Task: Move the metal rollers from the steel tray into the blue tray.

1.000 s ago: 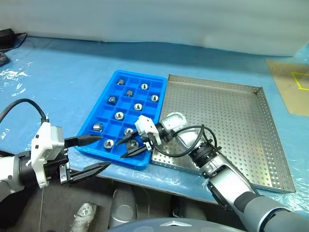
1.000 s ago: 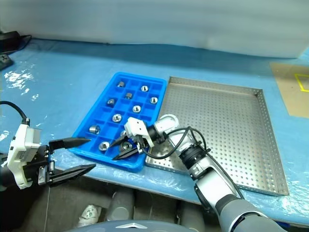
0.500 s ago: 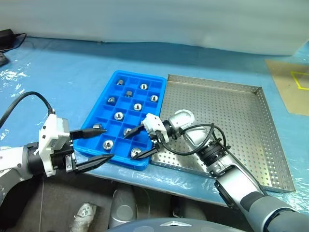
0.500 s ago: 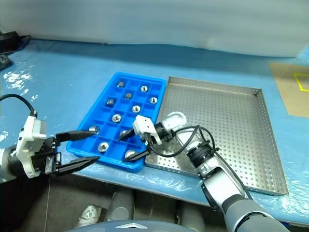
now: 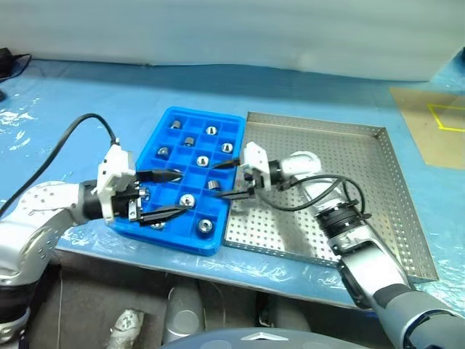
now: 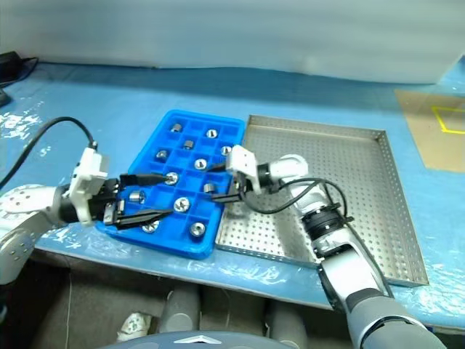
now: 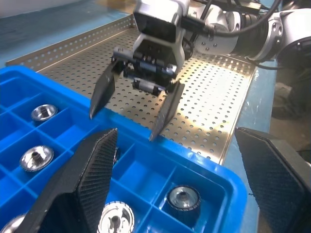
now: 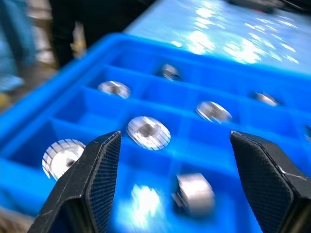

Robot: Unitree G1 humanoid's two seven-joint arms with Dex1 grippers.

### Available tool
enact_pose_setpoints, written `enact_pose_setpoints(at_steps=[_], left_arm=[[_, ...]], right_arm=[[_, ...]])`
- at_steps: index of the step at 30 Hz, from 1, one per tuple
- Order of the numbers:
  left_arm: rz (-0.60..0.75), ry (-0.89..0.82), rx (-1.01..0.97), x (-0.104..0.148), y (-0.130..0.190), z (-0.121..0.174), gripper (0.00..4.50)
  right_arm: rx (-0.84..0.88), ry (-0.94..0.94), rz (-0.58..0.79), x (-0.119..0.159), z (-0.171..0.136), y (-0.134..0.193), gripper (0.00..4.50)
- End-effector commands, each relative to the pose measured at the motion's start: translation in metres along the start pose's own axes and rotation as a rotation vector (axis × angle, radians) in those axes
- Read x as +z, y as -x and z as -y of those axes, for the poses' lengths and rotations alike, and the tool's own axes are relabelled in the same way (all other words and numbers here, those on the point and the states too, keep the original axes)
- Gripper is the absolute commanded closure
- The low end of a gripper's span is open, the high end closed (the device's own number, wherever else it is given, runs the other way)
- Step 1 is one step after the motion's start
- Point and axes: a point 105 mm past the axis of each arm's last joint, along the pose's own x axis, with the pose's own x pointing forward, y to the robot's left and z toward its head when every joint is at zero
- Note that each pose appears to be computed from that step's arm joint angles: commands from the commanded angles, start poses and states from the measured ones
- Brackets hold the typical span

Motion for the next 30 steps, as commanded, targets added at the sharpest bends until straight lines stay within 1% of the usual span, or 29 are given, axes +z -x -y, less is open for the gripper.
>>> enact_pose_setpoints(at_steps=[1,4,6,9,12,14,18,23,30], left_arm=[[0.008,-0.036,-0.05,-0.003,-0.011,-0.014,0.41],[0.031,-0.053,-0.098,-0.004,-0.032,-0.032,0.41],[0.027,-0.07,-0.122,-0.007,-0.04,-0.037,0.41],[0.017,-0.08,-0.183,-0.015,-0.064,-0.044,0.41],[0.012,-0.084,-0.211,-0.02,-0.077,-0.048,0.41],[0.013,-0.089,-0.23,-0.022,-0.08,-0.048,0.41],[0.019,-0.092,-0.239,-0.022,-0.079,-0.05,0.41],[0.018,-0.106,-0.21,-0.02,-0.075,-0.055,0.41],[0.033,-0.108,-0.158,-0.018,-0.068,-0.057,0.41]], right_arm=[[-0.142,0.019,-0.008,0.007,0.013,0.036,0.83],[-0.283,-0.008,-0.071,-0.002,0.013,0.079,0.83],[-0.331,-0.016,-0.095,-0.003,0.012,0.091,0.83],[-0.457,-0.05,-0.121,-0.006,0.007,0.119,0.83],[-0.541,-0.065,-0.143,-0.009,0.002,0.133,0.83],[-0.579,-0.068,-0.152,-0.01,0.0,0.138,0.83],[-0.598,-0.071,-0.155,-0.009,-0.003,0.138,0.83],[-0.625,-0.061,-0.149,-0.007,0.003,0.141,0.83],[-0.594,-0.055,-0.128,-0.007,0.012,0.128,0.83]])
